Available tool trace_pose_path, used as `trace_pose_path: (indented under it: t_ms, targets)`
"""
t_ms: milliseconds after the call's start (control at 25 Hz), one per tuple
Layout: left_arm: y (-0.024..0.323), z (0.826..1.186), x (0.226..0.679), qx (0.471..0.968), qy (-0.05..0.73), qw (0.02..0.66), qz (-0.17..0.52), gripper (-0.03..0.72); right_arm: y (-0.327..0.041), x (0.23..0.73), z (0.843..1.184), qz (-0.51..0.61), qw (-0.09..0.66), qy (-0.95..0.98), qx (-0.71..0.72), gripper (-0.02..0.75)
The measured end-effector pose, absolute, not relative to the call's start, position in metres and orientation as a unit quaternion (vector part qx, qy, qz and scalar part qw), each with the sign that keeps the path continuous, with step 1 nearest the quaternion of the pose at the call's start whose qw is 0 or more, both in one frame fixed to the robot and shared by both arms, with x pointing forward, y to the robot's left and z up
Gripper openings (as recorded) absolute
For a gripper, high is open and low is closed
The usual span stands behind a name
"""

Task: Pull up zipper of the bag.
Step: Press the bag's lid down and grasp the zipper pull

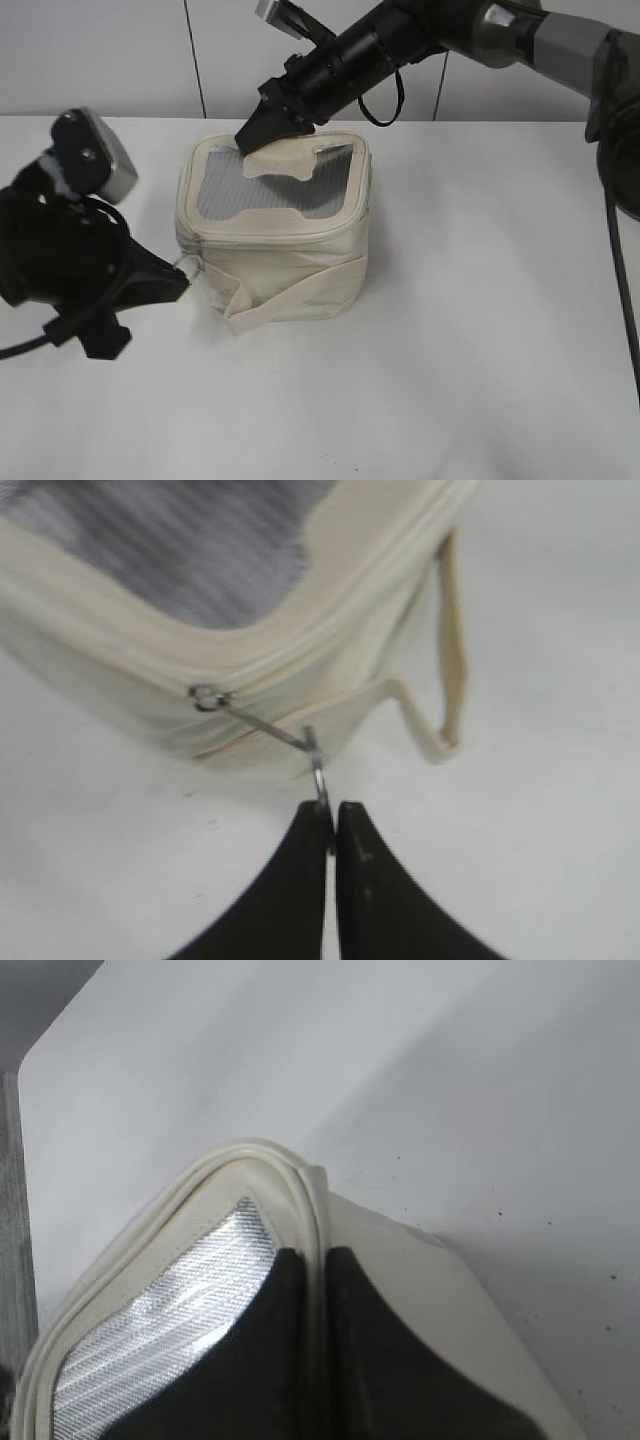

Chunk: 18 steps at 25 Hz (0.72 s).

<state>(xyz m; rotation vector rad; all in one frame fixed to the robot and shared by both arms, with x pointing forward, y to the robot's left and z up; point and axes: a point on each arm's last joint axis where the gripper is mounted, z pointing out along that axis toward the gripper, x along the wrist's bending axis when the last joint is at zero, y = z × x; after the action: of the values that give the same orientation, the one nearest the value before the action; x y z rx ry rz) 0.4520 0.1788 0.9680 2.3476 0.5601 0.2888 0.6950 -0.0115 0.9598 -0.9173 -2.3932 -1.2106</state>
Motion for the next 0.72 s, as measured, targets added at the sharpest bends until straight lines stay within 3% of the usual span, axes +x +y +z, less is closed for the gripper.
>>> trace_pose_path:
  t_ms: [280, 480, 520, 600, 720]
  targets:
    - [0.11, 0.959, 0.42, 0.905, 0.195, 0.35, 0.142, 0.0, -0.012, 0.694, 0.96, -0.419, 0.157, -0.835, -0.319, 0.045]
    - [0.102, 0.956, 0.417, 0.892, 0.242, 0.355, 0.137, 0.002, -0.012, 0.694, 0.96, -0.416, 0.162, -0.833, -0.327, 0.063]
    - [0.103, 0.957, 0.417, 0.887, 0.258, 0.36, 0.13, 0.008, -0.013, 0.694, 0.96, -0.416, 0.164, -0.831, -0.331, 0.093]
    - [0.105, 0.961, 0.418, 0.877, 0.277, 0.373, 0.119, 0.058, -0.015, 0.697, 0.962, -0.418, 0.161, -0.827, -0.339, 0.233]
    - [0.109, 0.976, 0.414, 0.862, 0.28, 0.412, 0.091, 0.223, -0.03, 0.705, 0.97, -0.42, 0.144, -0.823, -0.354, 0.424]
